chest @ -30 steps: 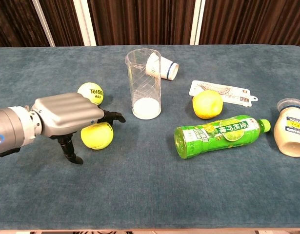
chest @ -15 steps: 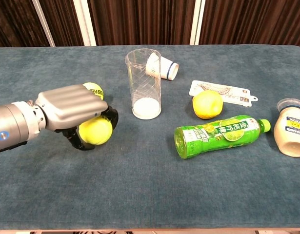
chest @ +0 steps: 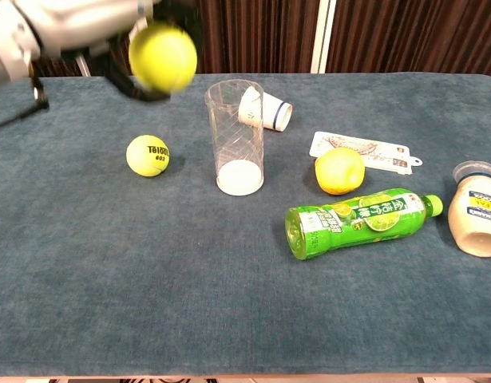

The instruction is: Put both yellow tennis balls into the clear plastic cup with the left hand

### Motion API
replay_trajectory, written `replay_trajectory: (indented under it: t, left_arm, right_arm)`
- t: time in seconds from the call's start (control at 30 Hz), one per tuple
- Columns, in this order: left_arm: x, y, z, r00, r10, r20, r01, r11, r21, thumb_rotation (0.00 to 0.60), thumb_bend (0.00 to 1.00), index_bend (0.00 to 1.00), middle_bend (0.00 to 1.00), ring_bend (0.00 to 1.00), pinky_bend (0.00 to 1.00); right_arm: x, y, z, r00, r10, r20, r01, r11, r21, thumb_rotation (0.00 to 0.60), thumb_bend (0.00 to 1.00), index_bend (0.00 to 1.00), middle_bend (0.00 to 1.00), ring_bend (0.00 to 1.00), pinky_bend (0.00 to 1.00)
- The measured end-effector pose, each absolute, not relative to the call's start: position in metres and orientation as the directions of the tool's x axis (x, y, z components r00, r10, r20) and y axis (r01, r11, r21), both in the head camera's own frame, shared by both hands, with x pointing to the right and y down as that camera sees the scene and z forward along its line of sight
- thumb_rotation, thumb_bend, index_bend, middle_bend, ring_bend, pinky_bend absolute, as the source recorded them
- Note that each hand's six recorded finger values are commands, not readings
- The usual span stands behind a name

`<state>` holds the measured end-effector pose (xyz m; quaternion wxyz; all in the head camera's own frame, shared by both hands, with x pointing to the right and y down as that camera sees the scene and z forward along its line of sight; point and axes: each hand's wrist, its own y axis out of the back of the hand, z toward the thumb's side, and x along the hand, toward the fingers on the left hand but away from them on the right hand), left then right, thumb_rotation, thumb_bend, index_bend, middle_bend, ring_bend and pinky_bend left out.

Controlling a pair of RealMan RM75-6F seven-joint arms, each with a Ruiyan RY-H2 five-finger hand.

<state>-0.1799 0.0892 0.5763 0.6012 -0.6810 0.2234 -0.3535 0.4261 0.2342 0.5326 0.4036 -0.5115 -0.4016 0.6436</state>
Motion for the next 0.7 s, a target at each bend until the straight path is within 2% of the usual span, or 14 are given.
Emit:
replay_trajectory:
  t: [0.1, 0.3, 0.53, 0.7]
  left_arm:
    - [-0.175, 0.078, 0.569, 0.650, -0.735, 0.195, 0.133, -0.142, -0.981, 0.600, 0.37, 0.46, 0.50, 0.45, 0.67]
    - [-0.162, 0.060, 0.569, 0.628, -0.747, 0.218, 0.190, -0.125, -0.974, 0.600, 0.37, 0.46, 0.50, 0.45, 0.67]
    - [-0.140, 0.044, 0.586, 0.592, -0.758, 0.274, 0.282, -0.124, -0.952, 0.600, 0.35, 0.45, 0.50, 0.45, 0.67]
    - [-0.123, 0.043, 0.600, 0.588, -0.756, 0.287, 0.284, -0.139, -0.949, 0.600, 0.33, 0.45, 0.49, 0.45, 0.67]
  right_arm:
    - [0.426, 0.235, 0.534, -0.154, 0.927, -0.342, -0.112, -0.360, -0.926, 0.600, 0.34, 0.03, 0.08, 0.12, 0.07]
    - [0.427, 0.235, 0.537, -0.160, 0.922, -0.354, -0.119, -0.374, -0.920, 0.600, 0.34, 0.03, 0.08, 0.12, 0.07]
    - [0.428, 0.235, 0.537, -0.165, 0.920, -0.355, -0.120, -0.376, -0.919, 0.600, 0.34, 0.03, 0.08, 0.12, 0.07]
    - [0.430, 0.234, 0.534, -0.170, 0.923, -0.345, -0.117, -0.367, -0.923, 0.600, 0.34, 0.03, 0.08, 0.12, 0.07]
